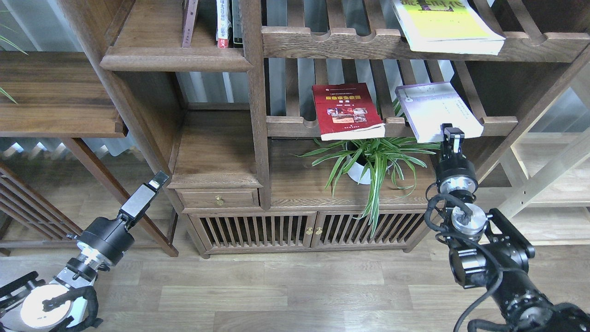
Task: Organize books on shelf
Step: 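Grasp the white book with the right gripper and pull it off, then lower the white book with the right gripper and release it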
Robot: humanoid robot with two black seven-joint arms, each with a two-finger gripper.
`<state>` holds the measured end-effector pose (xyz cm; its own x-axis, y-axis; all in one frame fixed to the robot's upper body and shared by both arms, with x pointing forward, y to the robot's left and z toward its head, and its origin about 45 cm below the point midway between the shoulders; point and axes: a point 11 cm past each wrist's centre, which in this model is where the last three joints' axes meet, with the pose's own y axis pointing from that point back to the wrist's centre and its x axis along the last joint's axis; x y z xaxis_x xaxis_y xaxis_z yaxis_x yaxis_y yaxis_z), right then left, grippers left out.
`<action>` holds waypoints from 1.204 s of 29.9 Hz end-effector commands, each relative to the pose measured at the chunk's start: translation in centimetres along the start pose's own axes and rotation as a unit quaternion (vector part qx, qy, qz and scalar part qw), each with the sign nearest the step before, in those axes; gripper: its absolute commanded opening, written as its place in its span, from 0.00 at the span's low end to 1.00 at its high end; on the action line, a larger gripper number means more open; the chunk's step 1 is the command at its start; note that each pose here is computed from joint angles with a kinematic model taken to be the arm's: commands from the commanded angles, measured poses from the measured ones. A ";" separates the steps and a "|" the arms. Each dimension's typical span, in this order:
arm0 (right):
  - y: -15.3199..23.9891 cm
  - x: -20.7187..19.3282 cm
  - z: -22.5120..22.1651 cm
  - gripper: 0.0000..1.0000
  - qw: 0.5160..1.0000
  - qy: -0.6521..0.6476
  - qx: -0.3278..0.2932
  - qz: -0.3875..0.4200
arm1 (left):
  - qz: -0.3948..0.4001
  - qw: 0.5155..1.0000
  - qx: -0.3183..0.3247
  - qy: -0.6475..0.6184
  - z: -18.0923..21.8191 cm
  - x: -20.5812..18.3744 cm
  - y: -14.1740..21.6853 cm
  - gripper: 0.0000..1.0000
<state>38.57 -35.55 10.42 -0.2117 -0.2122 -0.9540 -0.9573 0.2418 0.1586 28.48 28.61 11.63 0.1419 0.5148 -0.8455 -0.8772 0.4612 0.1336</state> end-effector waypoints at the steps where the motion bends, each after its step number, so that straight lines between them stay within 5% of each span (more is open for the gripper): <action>1: 0.8 0.1 0.1 0.25 1.000 -0.007 -0.003 -0.005 | -0.001 1.000 0.002 -0.001 -0.1 0.0 -0.1 0.99; 36: 9.5 6.0 -3.3 0.19 0.997 -0.064 0.027 -0.020 | 0.008 1.000 0.025 0.017 -3.3 0.6 -0.4 0.99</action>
<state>28.18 -38.07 7.33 -0.1501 -0.1088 -0.9827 -0.9493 0.2934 0.1125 27.46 26.51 9.40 0.1130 0.5005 -0.8583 -0.8547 0.4895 0.1729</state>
